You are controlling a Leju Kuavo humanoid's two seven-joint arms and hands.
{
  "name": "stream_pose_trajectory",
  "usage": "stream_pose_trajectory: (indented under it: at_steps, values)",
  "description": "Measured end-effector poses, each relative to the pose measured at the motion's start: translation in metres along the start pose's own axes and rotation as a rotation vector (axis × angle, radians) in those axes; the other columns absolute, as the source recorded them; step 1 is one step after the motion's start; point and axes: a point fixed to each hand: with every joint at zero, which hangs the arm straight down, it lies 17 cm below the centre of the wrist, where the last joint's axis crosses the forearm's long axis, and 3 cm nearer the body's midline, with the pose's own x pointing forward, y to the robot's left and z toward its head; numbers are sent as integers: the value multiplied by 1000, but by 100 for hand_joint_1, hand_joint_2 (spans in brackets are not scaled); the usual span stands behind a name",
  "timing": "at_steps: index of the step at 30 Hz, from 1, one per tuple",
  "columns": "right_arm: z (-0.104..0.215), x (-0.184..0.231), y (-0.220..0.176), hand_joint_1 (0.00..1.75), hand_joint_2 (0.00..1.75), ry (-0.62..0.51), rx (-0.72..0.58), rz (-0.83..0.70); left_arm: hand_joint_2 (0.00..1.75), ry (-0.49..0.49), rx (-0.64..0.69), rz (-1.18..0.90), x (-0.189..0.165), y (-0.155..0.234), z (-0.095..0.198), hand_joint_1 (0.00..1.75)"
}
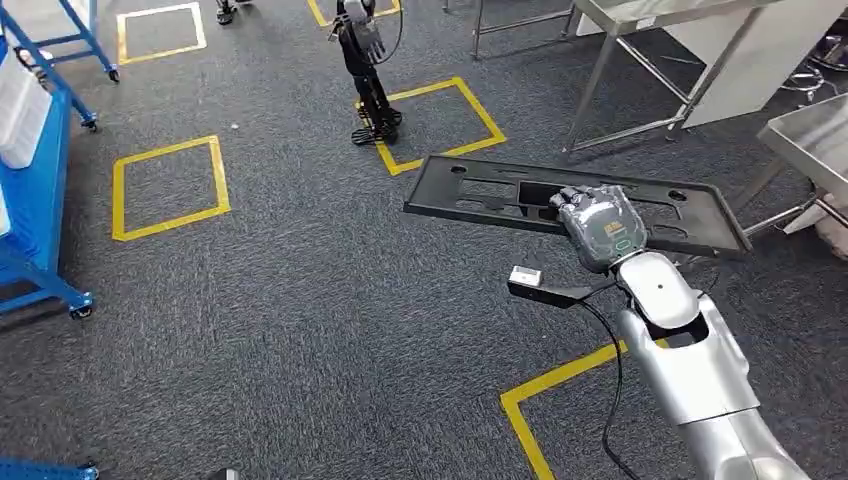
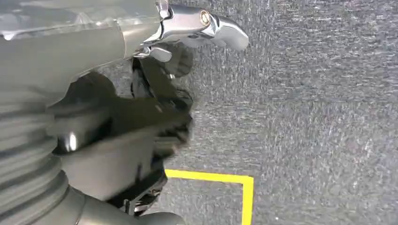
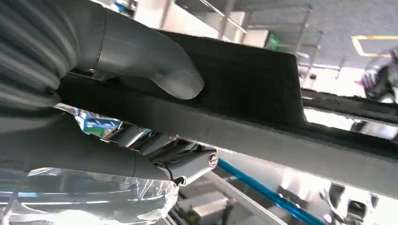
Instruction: Take the parts from the cabinet and place them on the table.
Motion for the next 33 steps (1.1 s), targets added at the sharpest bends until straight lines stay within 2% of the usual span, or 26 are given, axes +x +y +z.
stream_pose_trajectory:
  at_steps: [13,33]
  values:
    - [-4,-3,-1,175,175,2,2,3,175,9,5,14,-2,0,0,0]
    - [6,-2,6,175,175,13,19,-14,175,18,14,17,-7,4,2,0]
